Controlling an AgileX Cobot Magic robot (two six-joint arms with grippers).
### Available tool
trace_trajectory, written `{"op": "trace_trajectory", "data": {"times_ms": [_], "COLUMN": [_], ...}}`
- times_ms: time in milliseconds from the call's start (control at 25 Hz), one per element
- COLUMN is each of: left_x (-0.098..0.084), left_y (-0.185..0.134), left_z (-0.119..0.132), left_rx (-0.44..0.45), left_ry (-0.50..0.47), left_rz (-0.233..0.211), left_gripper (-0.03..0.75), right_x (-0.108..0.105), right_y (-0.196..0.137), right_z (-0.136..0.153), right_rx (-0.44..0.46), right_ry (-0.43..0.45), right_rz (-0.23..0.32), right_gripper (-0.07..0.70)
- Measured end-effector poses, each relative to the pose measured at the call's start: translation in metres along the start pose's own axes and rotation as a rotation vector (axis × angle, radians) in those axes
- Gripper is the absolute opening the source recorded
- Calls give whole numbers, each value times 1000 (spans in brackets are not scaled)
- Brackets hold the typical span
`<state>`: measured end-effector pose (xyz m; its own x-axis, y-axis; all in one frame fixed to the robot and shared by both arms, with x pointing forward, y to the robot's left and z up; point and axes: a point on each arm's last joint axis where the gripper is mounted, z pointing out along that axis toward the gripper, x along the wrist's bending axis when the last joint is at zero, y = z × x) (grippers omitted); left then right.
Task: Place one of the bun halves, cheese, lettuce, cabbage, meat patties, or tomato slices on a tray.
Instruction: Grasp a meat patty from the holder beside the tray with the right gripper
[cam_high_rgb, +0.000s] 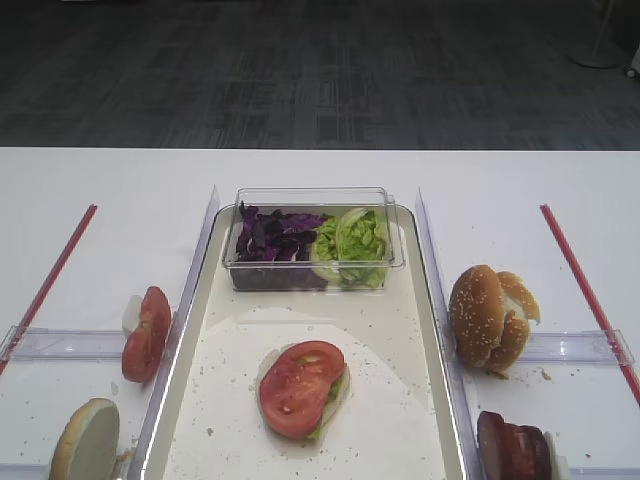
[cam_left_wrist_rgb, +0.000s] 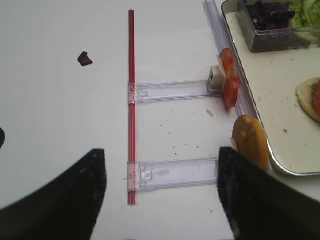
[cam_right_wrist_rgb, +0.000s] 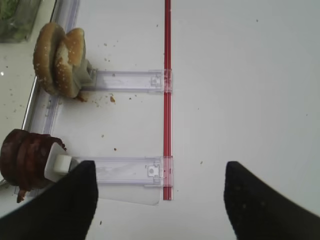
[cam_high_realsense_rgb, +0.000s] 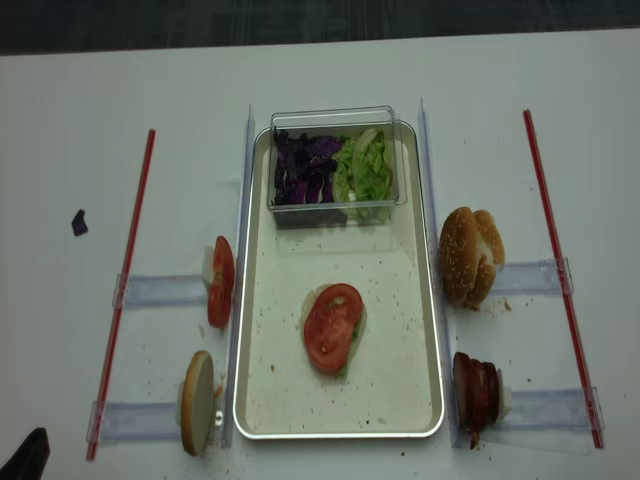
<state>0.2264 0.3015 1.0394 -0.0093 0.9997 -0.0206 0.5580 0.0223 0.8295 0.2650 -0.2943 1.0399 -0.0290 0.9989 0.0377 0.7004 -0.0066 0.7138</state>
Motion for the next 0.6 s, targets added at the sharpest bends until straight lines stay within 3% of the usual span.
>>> {"op": "trace_trajectory", "data": {"times_ms": [360,600], "left_x": [0,0], "left_y": [0,0], "left_z": [0,0], "left_rx": [0,0], "left_ry": [0,0], "left_rz": [0,0], "left_gripper": [440,440], "right_x": [3,2], "right_y": [42,57], "right_z": [23,56], "right_rx": [202,410], "right_ry": [37,37], "right_rz": [40,56], "right_gripper": [547,547]}}
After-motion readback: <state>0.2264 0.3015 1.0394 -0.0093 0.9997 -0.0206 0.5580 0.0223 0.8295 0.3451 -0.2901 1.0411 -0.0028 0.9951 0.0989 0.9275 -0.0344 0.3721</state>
